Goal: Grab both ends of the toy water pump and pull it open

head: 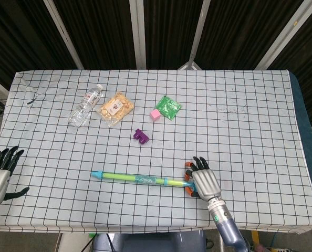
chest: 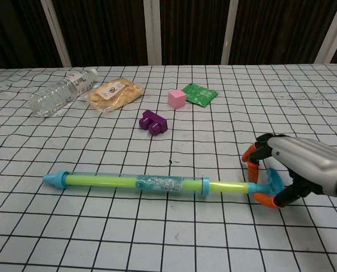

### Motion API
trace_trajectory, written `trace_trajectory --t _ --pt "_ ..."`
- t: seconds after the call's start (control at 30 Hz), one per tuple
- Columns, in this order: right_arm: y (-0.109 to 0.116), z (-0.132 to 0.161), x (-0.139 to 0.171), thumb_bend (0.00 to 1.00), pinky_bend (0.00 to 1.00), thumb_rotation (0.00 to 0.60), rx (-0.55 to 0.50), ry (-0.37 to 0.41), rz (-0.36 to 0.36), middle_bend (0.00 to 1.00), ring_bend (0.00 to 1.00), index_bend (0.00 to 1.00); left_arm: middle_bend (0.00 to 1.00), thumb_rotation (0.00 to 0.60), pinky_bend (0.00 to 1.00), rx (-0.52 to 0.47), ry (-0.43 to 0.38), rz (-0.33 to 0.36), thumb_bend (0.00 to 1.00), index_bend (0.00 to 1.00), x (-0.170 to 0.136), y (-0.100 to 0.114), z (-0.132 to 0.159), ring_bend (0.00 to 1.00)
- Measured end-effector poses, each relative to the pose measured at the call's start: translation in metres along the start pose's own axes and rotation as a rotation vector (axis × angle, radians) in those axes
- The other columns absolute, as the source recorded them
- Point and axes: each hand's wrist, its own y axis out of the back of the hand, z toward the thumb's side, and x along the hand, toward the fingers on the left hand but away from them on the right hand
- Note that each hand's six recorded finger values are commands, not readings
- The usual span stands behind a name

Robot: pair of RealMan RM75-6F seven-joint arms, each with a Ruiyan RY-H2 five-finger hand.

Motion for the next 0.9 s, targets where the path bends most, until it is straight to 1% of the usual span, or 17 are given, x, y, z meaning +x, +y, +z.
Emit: trace_trajectory --t 0.07,0.13,0.23,0.33,0.43,0.5,0.67,0.8,0.9 --pt "0.002 -0.002 0.0 0.45 0.0 0.6 -0.004 0.001 -0.005 0.25 0.0 0.68 0.04 0.6 0.02 -0.012 -0.005 -0.012 0.09 0.13 0.002 -0.001 0.004 0.0" --pt "0.005 -0.003 0.0 0.45 0.0 0.6 -0.003 0.005 -0.009 0.25 0.0 0.68 0.08 0.6 0.04 -0.018 -0.016 -0.028 0.11 0.2 0.006 -0.001 0.009 0.0" --pt "0.01 -0.005 0.0 0.45 0.0 0.6 -0.004 0.01 -0.015 0.25 0.0 0.68 0.14 0.6 0.07 0.006 -0.038 -0.039 0.14 0.28 0.017 0.002 0.019 0.0" --pt "0.013 -0.007 0.0 0.45 0.0 0.6 -0.012 0.008 -0.018 0.25 0.0 0.68 0.22 0.6 0.11 0.027 -0.063 -0.054 0.18 0.36 0.031 0.004 0.034 0.04" --pt "0.015 -0.008 0.0 0.45 0.0 0.6 -0.018 0.006 -0.02 0.25 0.0 0.68 0.26 0.6 0.12 0.037 -0.082 -0.066 0.22 0.44 0.047 0.007 0.051 0.04" --pt "0.016 -0.009 0.0 0.45 0.0 0.6 -0.022 0.004 -0.02 0.25 0.0 0.68 0.27 0.6 0.12 0.041 -0.092 -0.072 0.23 0.45 0.057 0.008 0.063 0.04" --pt "0.018 -0.01 0.0 0.45 0.0 0.6 -0.032 -0.001 -0.021 0.25 0.0 0.68 0.25 0.6 0.12 0.056 -0.117 -0.091 0.23 0.43 0.079 0.007 0.091 0.04" --pt "0.021 -0.009 -0.001 0.45 0.0 0.6 -0.031 -0.002 -0.035 0.25 0.0 0.68 0.22 0.6 0.12 0.069 -0.134 -0.128 0.23 0.42 0.092 0.0 0.114 0.04" --pt "0.022 -0.007 -0.003 0.45 0.0 0.6 -0.028 0.0 -0.041 0.25 0.0 0.68 0.23 0.6 0.12 0.058 -0.139 -0.163 0.23 0.42 0.095 -0.007 0.13 0.04"
